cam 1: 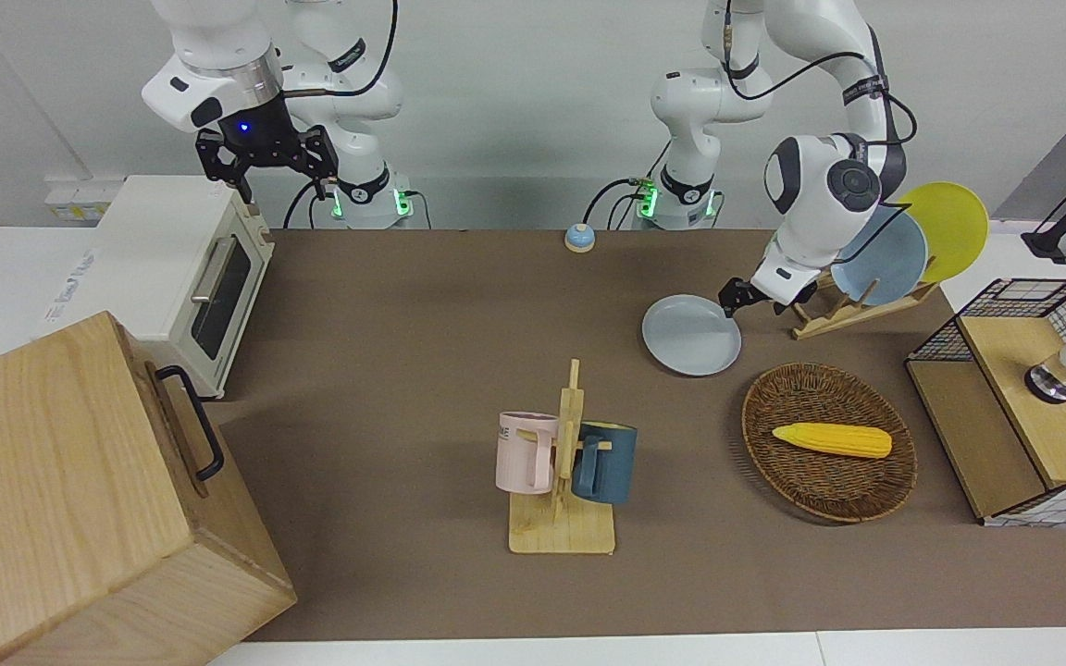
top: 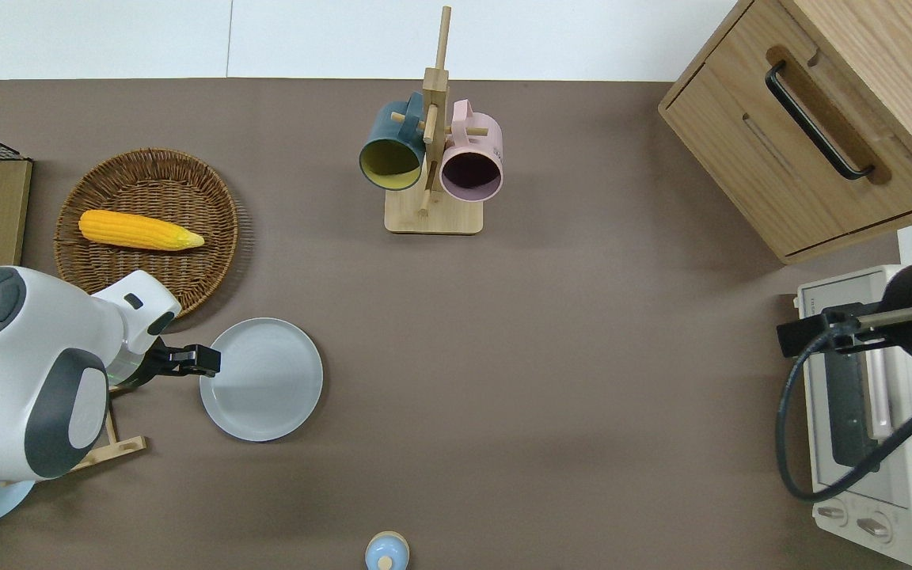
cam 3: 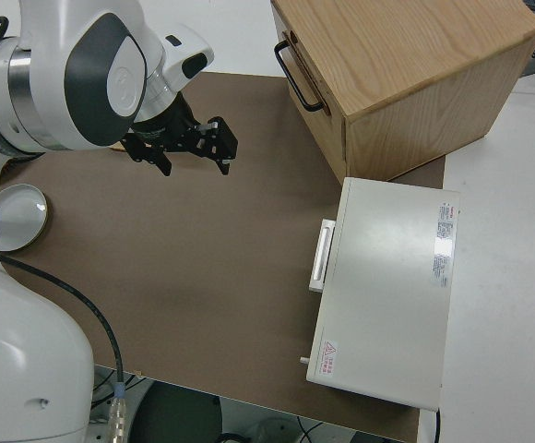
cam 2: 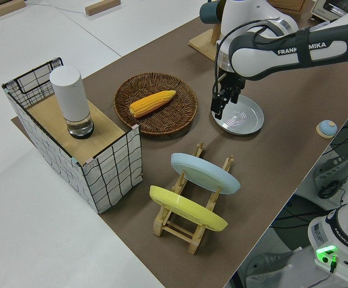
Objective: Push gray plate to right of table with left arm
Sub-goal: 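Move the left gripper forward to the near edge of the gray plate, then push the gray plate with the left gripper away from the basket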
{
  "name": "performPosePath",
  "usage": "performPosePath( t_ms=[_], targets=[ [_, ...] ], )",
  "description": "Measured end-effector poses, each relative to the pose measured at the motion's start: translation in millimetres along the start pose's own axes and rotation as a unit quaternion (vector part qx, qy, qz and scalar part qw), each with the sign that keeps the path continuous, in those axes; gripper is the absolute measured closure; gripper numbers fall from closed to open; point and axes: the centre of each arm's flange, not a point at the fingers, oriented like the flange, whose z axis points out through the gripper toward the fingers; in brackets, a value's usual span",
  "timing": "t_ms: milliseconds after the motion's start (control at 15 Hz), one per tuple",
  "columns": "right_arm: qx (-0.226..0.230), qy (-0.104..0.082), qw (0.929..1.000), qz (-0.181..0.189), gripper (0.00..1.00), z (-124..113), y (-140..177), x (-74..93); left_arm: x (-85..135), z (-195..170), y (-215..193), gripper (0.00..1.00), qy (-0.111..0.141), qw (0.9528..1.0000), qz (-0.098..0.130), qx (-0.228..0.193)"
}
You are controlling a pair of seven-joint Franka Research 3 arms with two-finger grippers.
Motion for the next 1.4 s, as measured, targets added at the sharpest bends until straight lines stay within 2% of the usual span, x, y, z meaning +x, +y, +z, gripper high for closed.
performPosePath(
  t_ms=[333,467,600,667,867,1000,1067,1267,1400],
  targets=[
    [0.000,0.000,1.0000,0.000,0.00,0,0,0.0,7,25,-6,0.06,-0.008,1.0000,0.005,-0.002],
    [0.000,0.000,1.0000,0.000,0.00,0,0,0.0,6,32,-4,0.16,-0.013,0.9999,0.006,-0.002],
    [0.000,0.000,1.0000,0.000,0.00,0,0,0.0,5,39,-2,0.19,-0.014,0.9999,0.004,-0.010],
    [0.000,0.000,1.0000,0.000,0.00,0,0,0.0,5,45,-1,0.25,-0.013,0.9998,0.003,-0.013],
    [0.000,0.000,1.0000,0.000,0.00,0,0,0.0,5,67,1,0.27,-0.012,0.9998,0.003,-0.015],
    [0.000,0.000,1.0000,0.000,0.00,0,0,0.0,5,69,0,0.32,-0.012,0.9998,0.007,-0.015],
    [0.000,0.000,1.0000,0.000,0.00,0,0,0.0,5,69,0,0.43,-0.012,0.9998,0.007,-0.015],
    [0.000,0.000,1.0000,0.000,0.00,0,0,0.0,5,68,1,0.94,-0.012,0.9996,0.003,-0.027],
    [0.000,0.000,1.0000,0.000,0.00,0,0,0.0,5,64,4,0.96,-0.008,0.9988,-0.006,-0.047]
  ],
)
